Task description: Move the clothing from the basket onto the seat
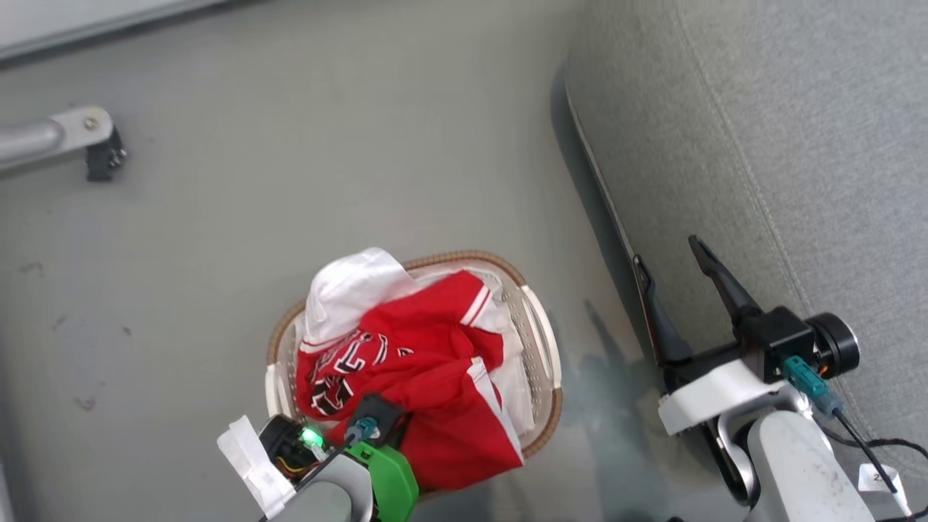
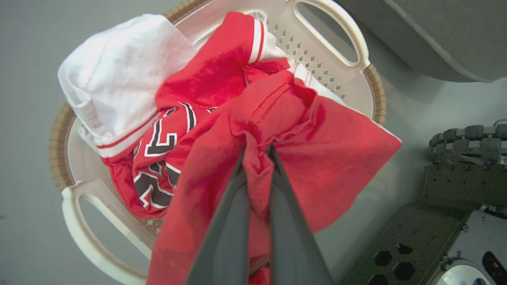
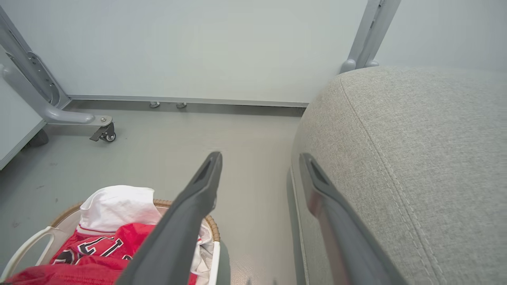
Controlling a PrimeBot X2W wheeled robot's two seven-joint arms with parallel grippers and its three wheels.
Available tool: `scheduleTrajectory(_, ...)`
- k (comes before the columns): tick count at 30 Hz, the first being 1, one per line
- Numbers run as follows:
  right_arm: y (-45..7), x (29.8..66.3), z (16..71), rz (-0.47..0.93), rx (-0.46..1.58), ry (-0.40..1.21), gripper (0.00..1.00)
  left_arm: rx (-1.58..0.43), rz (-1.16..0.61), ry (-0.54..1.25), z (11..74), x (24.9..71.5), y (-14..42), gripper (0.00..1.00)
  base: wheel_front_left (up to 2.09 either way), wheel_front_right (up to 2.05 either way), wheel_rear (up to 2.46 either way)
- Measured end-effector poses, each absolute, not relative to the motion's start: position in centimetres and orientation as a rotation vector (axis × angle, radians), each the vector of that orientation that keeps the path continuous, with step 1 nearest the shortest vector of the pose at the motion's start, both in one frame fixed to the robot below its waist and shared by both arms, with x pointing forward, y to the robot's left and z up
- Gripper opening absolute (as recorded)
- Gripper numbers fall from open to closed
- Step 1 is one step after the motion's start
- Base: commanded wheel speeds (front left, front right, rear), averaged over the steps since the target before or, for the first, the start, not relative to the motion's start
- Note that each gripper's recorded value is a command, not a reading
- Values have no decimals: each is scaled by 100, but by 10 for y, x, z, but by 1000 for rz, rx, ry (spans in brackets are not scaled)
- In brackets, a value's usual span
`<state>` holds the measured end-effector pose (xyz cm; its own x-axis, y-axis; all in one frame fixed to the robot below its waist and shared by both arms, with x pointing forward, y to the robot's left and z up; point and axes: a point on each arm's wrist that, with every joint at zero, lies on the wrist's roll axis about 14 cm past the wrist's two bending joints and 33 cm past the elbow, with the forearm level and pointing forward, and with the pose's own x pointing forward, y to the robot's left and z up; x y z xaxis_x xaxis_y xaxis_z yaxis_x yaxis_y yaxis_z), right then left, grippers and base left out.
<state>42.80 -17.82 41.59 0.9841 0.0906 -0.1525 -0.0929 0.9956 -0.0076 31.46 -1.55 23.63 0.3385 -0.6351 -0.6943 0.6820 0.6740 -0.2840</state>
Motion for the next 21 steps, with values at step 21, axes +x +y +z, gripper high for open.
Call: scheduleTrajectory(21, -150, 366, 491, 162, -27, -31, 100, 192, -798, 149, 450, 392, -10, 0, 0, 0, 0)
